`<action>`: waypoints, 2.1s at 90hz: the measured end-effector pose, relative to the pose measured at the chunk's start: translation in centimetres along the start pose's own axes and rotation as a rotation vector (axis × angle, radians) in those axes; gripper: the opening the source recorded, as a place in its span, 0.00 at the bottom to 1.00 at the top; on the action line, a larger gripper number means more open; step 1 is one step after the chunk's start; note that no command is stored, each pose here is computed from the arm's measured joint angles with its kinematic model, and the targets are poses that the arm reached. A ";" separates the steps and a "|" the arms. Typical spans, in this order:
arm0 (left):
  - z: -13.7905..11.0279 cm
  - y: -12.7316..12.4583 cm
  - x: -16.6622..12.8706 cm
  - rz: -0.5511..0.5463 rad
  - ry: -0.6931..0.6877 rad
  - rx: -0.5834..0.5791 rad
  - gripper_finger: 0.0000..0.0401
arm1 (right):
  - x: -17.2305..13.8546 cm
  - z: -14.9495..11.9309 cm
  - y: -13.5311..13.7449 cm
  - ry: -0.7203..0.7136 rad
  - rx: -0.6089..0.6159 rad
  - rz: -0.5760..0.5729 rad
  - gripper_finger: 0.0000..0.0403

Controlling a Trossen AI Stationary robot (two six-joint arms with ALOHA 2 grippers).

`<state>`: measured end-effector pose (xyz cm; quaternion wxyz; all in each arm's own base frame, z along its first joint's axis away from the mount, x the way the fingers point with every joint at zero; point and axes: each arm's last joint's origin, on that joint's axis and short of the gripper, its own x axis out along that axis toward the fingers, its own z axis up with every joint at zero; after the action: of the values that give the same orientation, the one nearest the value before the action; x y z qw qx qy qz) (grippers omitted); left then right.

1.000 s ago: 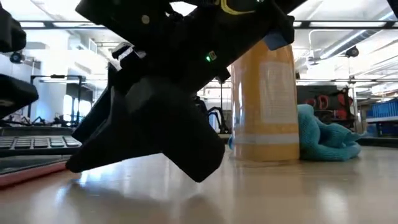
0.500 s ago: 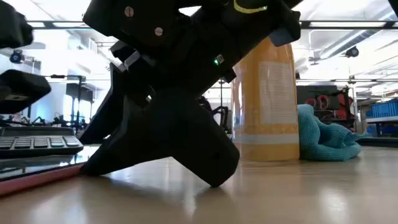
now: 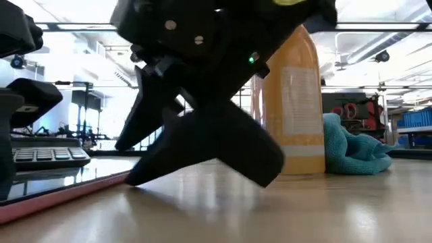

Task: Apply microfiber cloth
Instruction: Spray the pink cellphone using the yellow spray bottle

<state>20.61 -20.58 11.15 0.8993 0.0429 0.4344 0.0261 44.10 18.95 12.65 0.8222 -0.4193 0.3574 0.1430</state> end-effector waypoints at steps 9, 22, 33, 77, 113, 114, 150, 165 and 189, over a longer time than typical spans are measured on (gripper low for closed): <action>-0.2 0.2 0.3 0.001 -0.013 -0.010 0.05 | 0.3 0.0 0.4 -0.009 -0.060 0.020 0.50; -0.6 0.4 1.0 -0.020 -0.064 -0.038 0.05 | 0.8 0.4 1.0 -0.033 -0.168 -0.015 0.49; -0.8 0.5 1.2 -0.026 -0.098 -0.055 0.05 | 0.6 0.7 1.0 -0.043 -0.197 -0.035 0.50; -0.6 0.5 1.2 -0.019 -0.115 -0.055 0.05 | -0.7 1.5 -0.1 -0.065 -0.027 -0.066 0.48; 0.2 0.5 1.3 -0.032 -0.169 -0.012 0.05 | 0.3 1.3 0.2 -0.033 -0.128 -0.127 0.33; 0.2 0.5 1.3 -0.031 -0.169 -0.009 0.05 | 0.3 1.3 0.2 -0.030 -0.126 -0.126 0.32; 1.1 2.6 -1.8 0.130 -0.196 0.070 0.10 | 0.0 1.3 -0.3 -0.037 0.175 -0.135 0.03; 1.6 3.9 -5.0 0.124 -0.205 0.044 0.16 | -1.2 1.6 -0.8 -0.047 0.337 -0.104 0.02; -0.3 4.6 -9.1 0.076 -0.482 -0.060 0.20 | -5.8 1.9 -3.5 -0.088 0.633 0.069 0.02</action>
<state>14.67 -16.73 18.45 0.9762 0.0374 0.2044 0.0618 42.78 18.72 19.60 0.9211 -0.1237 0.3624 0.0707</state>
